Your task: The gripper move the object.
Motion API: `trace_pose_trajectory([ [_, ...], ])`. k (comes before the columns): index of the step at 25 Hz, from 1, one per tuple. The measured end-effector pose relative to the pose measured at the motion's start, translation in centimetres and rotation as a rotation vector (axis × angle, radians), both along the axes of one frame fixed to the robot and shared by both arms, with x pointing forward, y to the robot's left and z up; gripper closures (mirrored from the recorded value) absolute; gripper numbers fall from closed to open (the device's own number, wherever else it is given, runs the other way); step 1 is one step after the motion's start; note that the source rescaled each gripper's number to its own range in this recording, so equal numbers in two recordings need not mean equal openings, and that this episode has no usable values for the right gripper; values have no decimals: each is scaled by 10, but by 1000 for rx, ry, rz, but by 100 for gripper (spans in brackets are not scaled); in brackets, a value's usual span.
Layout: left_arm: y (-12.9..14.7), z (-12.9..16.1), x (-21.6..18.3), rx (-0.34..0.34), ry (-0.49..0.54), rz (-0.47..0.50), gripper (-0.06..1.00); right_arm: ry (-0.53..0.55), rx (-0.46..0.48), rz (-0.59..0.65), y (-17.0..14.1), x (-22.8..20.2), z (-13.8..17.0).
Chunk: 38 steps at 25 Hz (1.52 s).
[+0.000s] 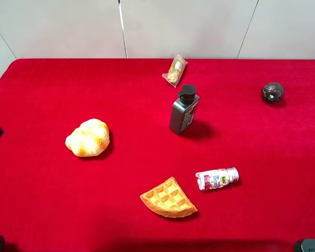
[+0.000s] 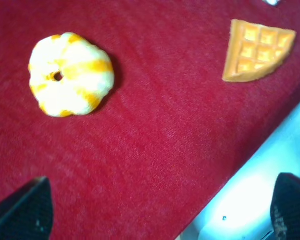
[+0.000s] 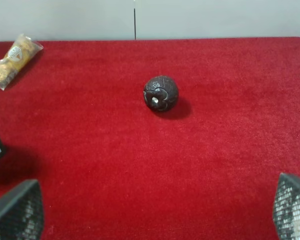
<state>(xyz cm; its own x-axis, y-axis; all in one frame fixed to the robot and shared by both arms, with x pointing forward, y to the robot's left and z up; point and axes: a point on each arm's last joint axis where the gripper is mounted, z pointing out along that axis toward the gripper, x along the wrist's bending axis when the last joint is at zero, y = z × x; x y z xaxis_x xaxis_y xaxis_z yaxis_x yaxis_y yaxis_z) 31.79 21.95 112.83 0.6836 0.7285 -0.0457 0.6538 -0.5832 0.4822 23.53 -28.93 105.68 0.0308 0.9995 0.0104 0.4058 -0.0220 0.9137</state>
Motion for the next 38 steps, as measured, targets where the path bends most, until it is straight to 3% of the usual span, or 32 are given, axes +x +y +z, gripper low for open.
trace_pose_trajectory([
  [8, 35, -28, -24, -79, 0, 150, 15, 0, 0, 0, 0, 0, 0],
  [10, 46, -40, -35, -131, -62, 223, 15, 0, 0, 0, 0, 0, 0],
  [16, 62, -55, -53, -190, -242, 364, 15, 0, 0, 0, 0, 0, 0],
  [23, 70, -68, -73, -145, -392, 425, 15, 0, 0, 0, 0, 0, 0],
  [28, 70, -85, -79, -113, -403, 446, 15, 0, 0, 0, 0, 0, 0],
  [38, 72, -86, -91, -133, -477, 447, 10, 0, 0, 0, 0, 0, 0],
])
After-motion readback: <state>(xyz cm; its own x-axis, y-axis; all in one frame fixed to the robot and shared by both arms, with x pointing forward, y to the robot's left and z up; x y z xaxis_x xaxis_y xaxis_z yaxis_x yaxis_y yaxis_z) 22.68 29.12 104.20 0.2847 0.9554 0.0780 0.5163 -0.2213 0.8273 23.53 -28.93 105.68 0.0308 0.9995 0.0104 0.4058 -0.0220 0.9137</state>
